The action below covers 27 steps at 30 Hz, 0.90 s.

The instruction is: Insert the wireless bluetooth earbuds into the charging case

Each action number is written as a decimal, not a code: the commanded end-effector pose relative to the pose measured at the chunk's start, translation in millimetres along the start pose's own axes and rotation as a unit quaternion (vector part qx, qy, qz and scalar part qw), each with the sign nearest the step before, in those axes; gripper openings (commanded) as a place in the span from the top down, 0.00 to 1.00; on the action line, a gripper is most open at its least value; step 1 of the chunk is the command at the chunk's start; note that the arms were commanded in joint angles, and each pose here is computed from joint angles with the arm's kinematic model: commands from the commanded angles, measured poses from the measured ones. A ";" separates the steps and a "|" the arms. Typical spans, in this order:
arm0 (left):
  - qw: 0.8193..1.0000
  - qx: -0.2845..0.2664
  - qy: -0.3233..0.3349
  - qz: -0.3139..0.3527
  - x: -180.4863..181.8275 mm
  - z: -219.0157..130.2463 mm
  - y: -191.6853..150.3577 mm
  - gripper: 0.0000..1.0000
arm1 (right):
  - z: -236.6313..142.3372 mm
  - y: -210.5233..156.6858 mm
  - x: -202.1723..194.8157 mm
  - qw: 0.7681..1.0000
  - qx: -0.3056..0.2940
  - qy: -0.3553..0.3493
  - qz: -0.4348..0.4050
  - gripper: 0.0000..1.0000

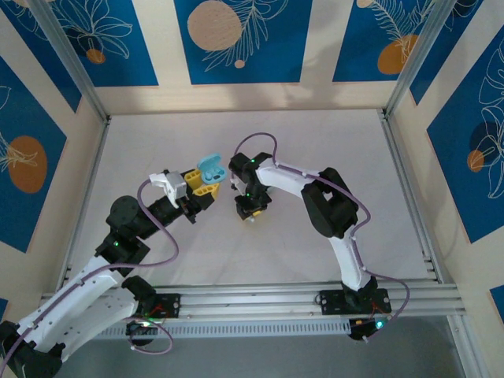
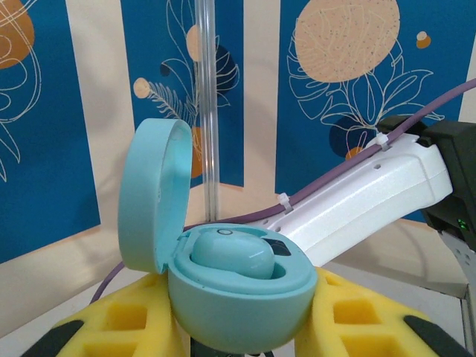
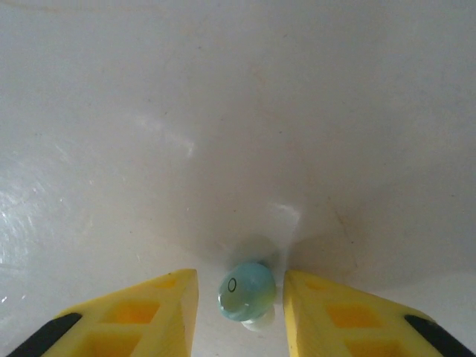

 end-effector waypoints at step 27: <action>1.000 -0.019 0.000 -0.003 -1.7 -2.0 5.8 0.68 | 9.5 7.2 11.3 0.996 0.018 0.009 0.089 0.69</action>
Point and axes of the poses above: each hand's point on the last joint's axis, 136 mm out from that joint toward the fingers, its own z axis out along the fingers, its own x axis along the line the jaws close on, y = z × x, the point moved 7 cm from there along -z, back along the fingers, and after that the axes turned 1 degree about -z, right-handed, at the moved point
